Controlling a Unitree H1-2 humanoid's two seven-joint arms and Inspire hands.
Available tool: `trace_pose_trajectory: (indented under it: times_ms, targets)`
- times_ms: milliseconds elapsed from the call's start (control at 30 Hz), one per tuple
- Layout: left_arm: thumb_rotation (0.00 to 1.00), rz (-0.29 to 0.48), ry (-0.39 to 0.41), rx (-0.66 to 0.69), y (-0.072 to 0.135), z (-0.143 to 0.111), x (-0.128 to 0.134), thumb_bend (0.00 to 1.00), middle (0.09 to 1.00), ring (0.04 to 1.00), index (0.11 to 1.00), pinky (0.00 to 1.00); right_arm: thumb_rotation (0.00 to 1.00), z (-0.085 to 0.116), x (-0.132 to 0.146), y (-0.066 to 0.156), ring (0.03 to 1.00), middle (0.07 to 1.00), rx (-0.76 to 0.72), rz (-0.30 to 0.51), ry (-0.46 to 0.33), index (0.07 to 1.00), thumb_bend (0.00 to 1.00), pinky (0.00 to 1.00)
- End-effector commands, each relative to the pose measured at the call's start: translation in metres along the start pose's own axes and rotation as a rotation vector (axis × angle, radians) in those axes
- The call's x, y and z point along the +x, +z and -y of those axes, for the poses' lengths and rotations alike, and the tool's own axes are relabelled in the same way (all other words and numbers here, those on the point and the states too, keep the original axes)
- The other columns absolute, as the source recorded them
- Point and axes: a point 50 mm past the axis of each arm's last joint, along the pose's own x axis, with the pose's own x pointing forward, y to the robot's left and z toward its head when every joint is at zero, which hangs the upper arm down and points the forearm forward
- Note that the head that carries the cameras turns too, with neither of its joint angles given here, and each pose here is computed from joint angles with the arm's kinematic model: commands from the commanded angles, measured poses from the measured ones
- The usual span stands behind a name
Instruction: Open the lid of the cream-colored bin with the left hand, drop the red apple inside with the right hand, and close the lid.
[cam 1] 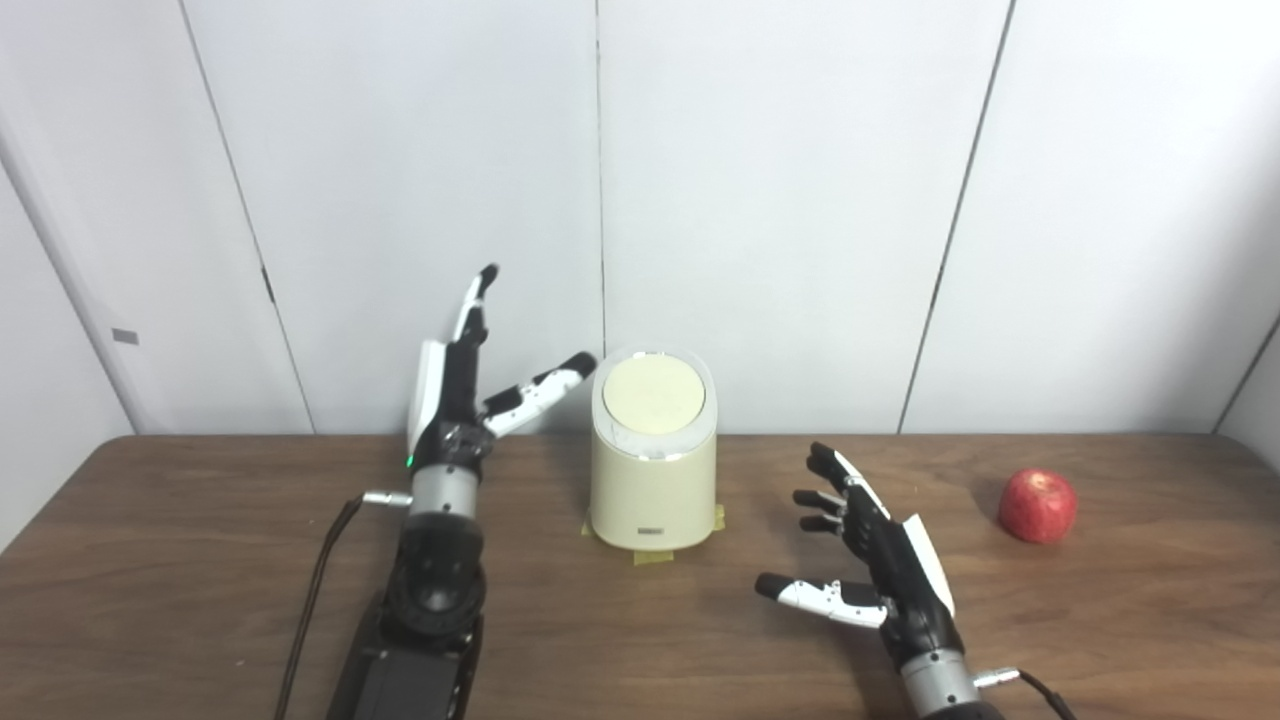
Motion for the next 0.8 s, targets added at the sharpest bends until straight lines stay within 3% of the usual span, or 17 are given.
trace_pose_trajectory:
  times_ms: [0,200,333,567,767]
  targets:
    - [0.36,0.074,0.013,0.049,0.023,-0.003,0.022,0.93,1.0,1.0,1.0,0.94,0.26,0.006,-0.002,-0.003,0.793,0.912,-0.012,0.021,-0.003,0.904,0.81,0.71]
    - [0.26,0.071,-0.007,0.109,0.022,0.002,0.03,0.98,1.0,1.0,1.0,0.84,0.27,0.007,-0.002,-0.003,0.793,0.913,-0.018,0.02,0.001,0.905,0.81,0.71]
    - [0.2,0.076,-0.022,0.148,0.02,0.006,0.031,0.97,1.0,1.0,1.0,0.84,0.26,0.006,-0.003,-0.001,0.79,0.91,-0.025,0.024,0.003,0.903,0.8,0.7]
    - [0.21,0.068,-0.042,0.237,0.016,0.011,0.034,0.99,1.0,1.0,1.0,0.91,0.26,0.005,-0.003,-0.001,0.781,0.915,-0.03,0.02,0.001,0.902,0.8,0.68]
    - [0.22,0.051,-0.054,0.286,0.017,0.02,0.035,1.0,1.0,1.0,1.0,0.86,0.27,0.005,-0.004,0.0,0.779,0.908,-0.031,0.02,0.004,0.905,0.8,0.67]
